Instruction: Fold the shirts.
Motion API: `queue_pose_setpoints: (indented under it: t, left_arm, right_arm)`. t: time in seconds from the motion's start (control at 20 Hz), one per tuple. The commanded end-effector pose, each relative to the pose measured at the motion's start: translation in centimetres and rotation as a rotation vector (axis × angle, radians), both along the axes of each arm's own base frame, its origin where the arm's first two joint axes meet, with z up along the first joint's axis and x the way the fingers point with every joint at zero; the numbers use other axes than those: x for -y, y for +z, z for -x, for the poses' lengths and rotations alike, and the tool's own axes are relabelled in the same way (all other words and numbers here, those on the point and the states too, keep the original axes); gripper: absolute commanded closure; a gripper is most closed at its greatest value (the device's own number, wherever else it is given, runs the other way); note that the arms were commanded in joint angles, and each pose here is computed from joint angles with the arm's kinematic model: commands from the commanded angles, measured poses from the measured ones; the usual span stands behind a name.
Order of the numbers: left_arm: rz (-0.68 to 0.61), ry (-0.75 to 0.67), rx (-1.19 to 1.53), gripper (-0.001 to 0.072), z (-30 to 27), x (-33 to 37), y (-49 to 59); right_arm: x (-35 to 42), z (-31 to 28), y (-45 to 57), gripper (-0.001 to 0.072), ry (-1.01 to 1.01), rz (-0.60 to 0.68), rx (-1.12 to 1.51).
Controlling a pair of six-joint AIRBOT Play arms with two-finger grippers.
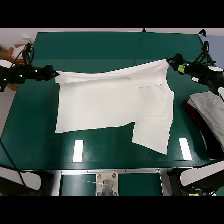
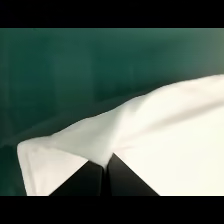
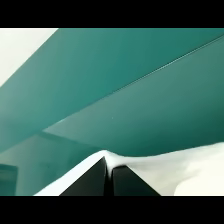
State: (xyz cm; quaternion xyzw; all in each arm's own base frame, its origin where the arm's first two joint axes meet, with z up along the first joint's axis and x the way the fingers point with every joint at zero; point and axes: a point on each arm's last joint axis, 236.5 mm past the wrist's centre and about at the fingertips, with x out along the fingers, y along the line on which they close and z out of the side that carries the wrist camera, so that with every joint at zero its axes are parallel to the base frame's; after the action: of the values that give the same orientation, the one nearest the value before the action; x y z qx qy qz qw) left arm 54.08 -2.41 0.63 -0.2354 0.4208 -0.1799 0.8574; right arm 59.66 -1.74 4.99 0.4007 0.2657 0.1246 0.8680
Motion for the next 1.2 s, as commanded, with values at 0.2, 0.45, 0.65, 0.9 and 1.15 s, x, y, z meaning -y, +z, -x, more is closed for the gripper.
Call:
queue_pose_setpoints:
  t: [0.2, 0.45, 0.65, 0.9, 1.15]
  left_arm:
    - [-0.044, -0.037, 0.011, 0.0683, -0.9, -0.5, 0.0]
    - [-0.061, -0.092, -0.099, 0.0682, 1.3, -0.2, -2.7]
    - [-0.024, -0.141, -0.198, 0.0682, 3.2, 1.4, -5.8]
    - [-0.013, -0.154, -0.261, 0.0682, 4.5, 1.7, -7.6]
    - [0.014, -0.189, -0.317, 0.0682, 6.0, 2.4, -7.6]
  right_arm:
    - [3.5, 1.8, -2.3, 0.0694, 0.073, -0.041, -0.100]
    - [3.9, 6.8, -8.5, 0.0694, 0.193, 0.095, -0.323]
    - [3.3, 8.8, -12.2, 0.0694, 0.192, 0.098, -0.395]
    - [3.3, 9.6, -13.2, 0.0694, 0.203, 0.115, -0.425]
    - [3.2, 9.7, -13.2, 0.0691, 0.195, 0.092, -0.440]
